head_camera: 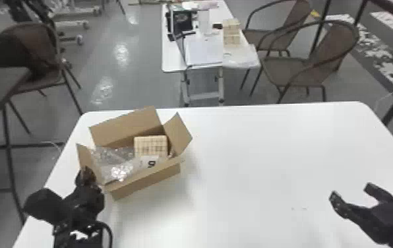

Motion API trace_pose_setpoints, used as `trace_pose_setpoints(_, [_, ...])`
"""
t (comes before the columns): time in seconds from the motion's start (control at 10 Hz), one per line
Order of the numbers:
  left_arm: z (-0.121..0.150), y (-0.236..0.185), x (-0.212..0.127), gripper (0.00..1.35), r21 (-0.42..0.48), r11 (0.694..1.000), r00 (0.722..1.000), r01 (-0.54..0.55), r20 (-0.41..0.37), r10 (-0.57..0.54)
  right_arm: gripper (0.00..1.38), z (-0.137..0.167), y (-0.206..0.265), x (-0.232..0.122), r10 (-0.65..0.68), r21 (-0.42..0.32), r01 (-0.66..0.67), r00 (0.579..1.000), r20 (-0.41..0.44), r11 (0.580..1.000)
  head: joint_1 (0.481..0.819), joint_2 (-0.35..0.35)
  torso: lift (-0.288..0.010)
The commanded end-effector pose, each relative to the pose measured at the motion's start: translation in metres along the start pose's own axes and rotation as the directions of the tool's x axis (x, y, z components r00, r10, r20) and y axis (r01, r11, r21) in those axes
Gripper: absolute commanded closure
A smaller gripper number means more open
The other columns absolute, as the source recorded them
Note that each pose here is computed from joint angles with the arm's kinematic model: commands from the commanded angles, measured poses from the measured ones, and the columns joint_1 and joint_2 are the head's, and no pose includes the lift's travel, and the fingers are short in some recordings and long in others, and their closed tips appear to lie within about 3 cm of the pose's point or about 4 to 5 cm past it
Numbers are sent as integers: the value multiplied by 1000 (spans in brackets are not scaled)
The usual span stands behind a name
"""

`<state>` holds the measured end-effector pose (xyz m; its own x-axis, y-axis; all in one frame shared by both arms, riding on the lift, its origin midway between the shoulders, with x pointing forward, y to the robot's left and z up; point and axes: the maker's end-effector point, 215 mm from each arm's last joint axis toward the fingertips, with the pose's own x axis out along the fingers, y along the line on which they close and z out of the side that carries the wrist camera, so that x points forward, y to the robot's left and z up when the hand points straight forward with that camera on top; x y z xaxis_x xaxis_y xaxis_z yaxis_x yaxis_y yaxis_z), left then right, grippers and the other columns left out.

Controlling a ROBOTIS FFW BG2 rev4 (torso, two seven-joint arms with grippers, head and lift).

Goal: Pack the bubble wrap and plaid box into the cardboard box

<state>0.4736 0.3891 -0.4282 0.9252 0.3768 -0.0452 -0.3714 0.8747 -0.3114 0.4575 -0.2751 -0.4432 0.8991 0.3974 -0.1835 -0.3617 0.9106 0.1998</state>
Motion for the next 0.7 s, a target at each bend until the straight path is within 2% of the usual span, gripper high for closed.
trace_pose_setpoints(0.0, [21,35,12,1213,29,995,994,-97,53,95,114,1,3,4,9,5,-9,1000,4,1000,695,133,-44])
trace_pose_setpoints(0.2, [35,81,10,1213,16,965,961,-261,98,258,114,0,11,13,32,15,-33,999,6,999,695,196,-44])
trace_pose_setpoints(0.4, [41,109,0,1213,11,929,923,-369,123,365,114,0,15,18,46,20,-46,999,7,999,695,266,-44])
trace_pose_setpoints(0.6, [39,130,-7,1211,4,899,892,-437,127,433,114,-4,20,21,58,28,-58,998,0,998,695,302,-44])
